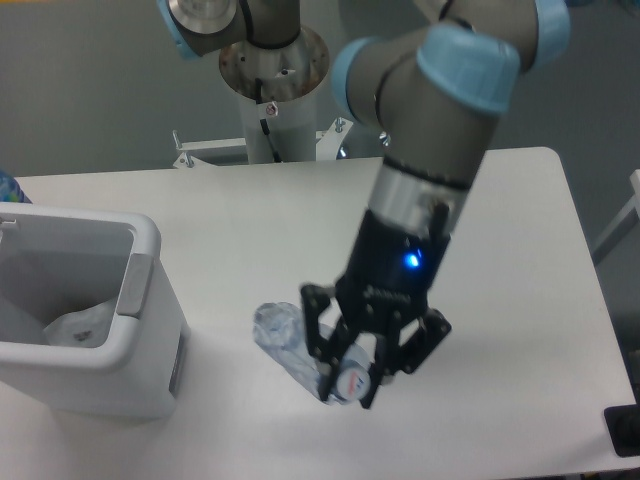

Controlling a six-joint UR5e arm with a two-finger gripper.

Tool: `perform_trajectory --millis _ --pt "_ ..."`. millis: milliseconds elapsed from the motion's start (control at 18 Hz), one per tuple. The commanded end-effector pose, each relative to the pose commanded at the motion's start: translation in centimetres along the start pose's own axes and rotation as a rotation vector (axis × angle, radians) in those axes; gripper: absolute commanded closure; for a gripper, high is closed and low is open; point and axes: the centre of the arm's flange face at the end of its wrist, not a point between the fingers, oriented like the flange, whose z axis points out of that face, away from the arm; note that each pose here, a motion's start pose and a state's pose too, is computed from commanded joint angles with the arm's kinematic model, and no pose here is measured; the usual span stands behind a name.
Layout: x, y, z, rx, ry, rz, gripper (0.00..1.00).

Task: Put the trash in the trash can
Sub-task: 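Lift the bottle and carry it over the trash bin, then lower the bottle into the bin and open the gripper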

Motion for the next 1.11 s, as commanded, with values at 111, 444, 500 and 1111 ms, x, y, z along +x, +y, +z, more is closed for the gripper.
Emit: perform_trajectory --millis 111,444,500,1111 --pt "2.7 -0.5 -0.4 0.014 0.043 0.027 0.79" --pt "10.2 -1.5 -2.0 0.053 0.09 0.121 0.79" --pt "11.4 -1.4 -1.7 0.051 0.105 0.132 0.79" --pt "18.8 3.7 3.2 -0.042 0.215 0.171 0.78"
